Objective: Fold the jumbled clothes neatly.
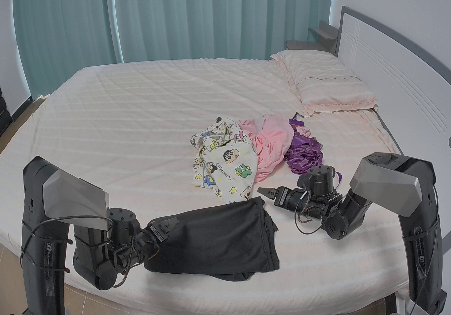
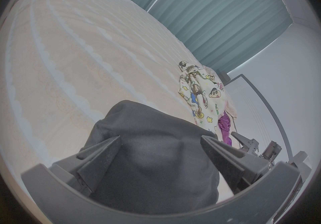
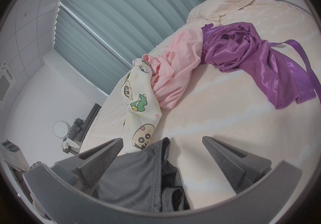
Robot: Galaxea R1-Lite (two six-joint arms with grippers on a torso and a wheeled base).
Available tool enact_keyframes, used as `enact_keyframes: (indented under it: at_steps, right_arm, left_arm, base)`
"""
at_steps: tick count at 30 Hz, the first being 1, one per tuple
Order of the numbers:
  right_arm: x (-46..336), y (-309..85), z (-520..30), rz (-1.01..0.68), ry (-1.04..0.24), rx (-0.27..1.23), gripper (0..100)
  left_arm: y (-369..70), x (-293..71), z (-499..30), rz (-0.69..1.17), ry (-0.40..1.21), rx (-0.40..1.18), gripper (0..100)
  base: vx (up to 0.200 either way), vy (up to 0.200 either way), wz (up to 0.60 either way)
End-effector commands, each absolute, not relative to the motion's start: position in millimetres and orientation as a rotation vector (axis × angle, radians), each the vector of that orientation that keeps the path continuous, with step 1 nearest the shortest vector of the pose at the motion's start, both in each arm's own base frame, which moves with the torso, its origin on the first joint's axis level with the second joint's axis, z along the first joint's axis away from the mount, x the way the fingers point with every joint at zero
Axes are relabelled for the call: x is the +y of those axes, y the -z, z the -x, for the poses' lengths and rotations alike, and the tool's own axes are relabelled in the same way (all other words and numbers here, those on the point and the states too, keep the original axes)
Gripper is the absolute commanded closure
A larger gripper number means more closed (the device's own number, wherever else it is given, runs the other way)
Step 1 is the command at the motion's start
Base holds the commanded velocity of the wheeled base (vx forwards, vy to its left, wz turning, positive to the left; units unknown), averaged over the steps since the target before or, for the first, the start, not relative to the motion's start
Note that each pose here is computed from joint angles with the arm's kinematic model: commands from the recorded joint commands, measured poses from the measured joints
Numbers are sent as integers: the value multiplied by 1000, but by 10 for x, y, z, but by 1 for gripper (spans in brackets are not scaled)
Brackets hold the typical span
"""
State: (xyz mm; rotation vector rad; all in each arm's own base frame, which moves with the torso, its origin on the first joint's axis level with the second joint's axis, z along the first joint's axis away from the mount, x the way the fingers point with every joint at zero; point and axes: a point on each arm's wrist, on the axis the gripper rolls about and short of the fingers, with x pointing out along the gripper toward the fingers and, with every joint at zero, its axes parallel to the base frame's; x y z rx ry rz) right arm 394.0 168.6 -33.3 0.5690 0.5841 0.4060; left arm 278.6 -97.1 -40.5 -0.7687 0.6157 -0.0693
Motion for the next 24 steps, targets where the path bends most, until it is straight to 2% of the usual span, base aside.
enact_keyframes:
  at_steps: [1,8,10,14,18,22,24]
  right_arm:
    - [1696,379,-3923,-565,-405,597,0]
    - [1681,360,-3921,-569,-403,594,0]
    - [1590,257,-3890,-579,-398,556,0]
    - [1372,156,-3791,-592,-369,520,0]
    - [1147,92,-3708,-609,-336,472,0]
    - [999,-34,-3613,-618,-317,432,0]
    - [868,-267,-3463,-623,-307,387,0]
  left_arm:
    - [506,-993,-2843,771,60,609,0]
    - [411,-986,-2839,791,65,587,0]
    - [78,-961,-2806,906,82,514,0]
    - [-347,-848,-2714,1005,128,417,0]
    - [-587,-793,-2663,1012,182,351,0]
    - [-728,-608,-2608,977,151,301,0]
    - [-799,-522,-2556,953,134,277,0]
  base:
    - [0,0,0]
    - [0,0,0]
    - [0,0,0]
    - [0,0,0]
    - [0,0,0]
    - [0,0,0]
    - [0,0,0]
